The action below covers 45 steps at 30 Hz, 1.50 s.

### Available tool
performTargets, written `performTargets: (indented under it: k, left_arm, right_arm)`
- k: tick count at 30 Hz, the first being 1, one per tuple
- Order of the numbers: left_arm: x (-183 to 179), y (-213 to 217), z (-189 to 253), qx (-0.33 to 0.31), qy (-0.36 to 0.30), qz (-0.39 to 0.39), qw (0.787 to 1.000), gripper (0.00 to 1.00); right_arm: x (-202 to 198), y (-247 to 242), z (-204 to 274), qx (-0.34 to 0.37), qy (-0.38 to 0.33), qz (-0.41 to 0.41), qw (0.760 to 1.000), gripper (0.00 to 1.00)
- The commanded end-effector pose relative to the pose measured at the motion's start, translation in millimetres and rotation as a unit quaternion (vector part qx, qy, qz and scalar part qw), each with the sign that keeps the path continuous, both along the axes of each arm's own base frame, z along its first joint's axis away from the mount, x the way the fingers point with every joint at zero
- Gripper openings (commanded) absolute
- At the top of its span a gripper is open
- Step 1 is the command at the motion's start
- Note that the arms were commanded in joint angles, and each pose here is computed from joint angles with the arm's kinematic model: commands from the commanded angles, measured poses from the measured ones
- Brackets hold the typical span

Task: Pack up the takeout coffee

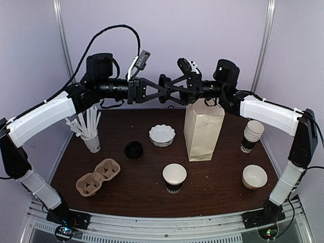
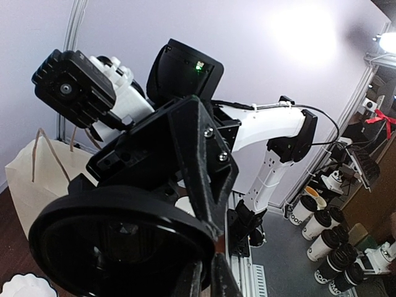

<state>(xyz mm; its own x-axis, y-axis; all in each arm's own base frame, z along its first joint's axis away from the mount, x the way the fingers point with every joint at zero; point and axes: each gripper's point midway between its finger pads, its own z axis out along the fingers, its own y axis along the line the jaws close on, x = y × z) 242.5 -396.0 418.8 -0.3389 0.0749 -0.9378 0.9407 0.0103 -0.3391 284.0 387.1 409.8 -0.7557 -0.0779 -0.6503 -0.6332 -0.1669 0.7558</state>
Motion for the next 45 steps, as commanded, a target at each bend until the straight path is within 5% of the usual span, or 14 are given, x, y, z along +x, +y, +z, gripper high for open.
performTargets:
  k: [1,13,18,30,36,40,45]
  left_arm:
    - [-3,-2,9,-0.011,-0.024,-0.007,1.000,0.05]
    - [-3,0,1,0.002,-0.026,-0.001,1.000,0.11]
    - [-4,5,-2,0.013,-0.026,0.008,1.000,0.33]
    - [6,17,-62,0.101,0.002,0.059,0.993,0.42]
    - [37,57,-118,0.246,0.005,0.188,0.951,0.49]
    - [28,78,-171,0.334,0.057,0.201,0.919,0.50]
    - [32,80,-224,0.358,0.096,0.217,0.903,0.50]
  right_arm:
    - [3,-8,8,0.011,-0.018,-0.010,1.000,0.73]
    - [8,-14,-9,-0.024,-0.041,-0.033,0.998,0.67]
    - [7,-16,-6,-0.027,-0.049,-0.034,0.998,0.66]
    - [17,-17,-24,-0.055,-0.062,-0.049,0.995,0.62]
    - [9,-40,-34,-0.140,-0.143,-0.074,0.977,0.63]
    - [-9,-69,-21,-0.173,-0.221,-0.082,0.956,0.68]
    - [-32,-99,-42,-0.247,-0.296,-0.052,0.921,0.70]
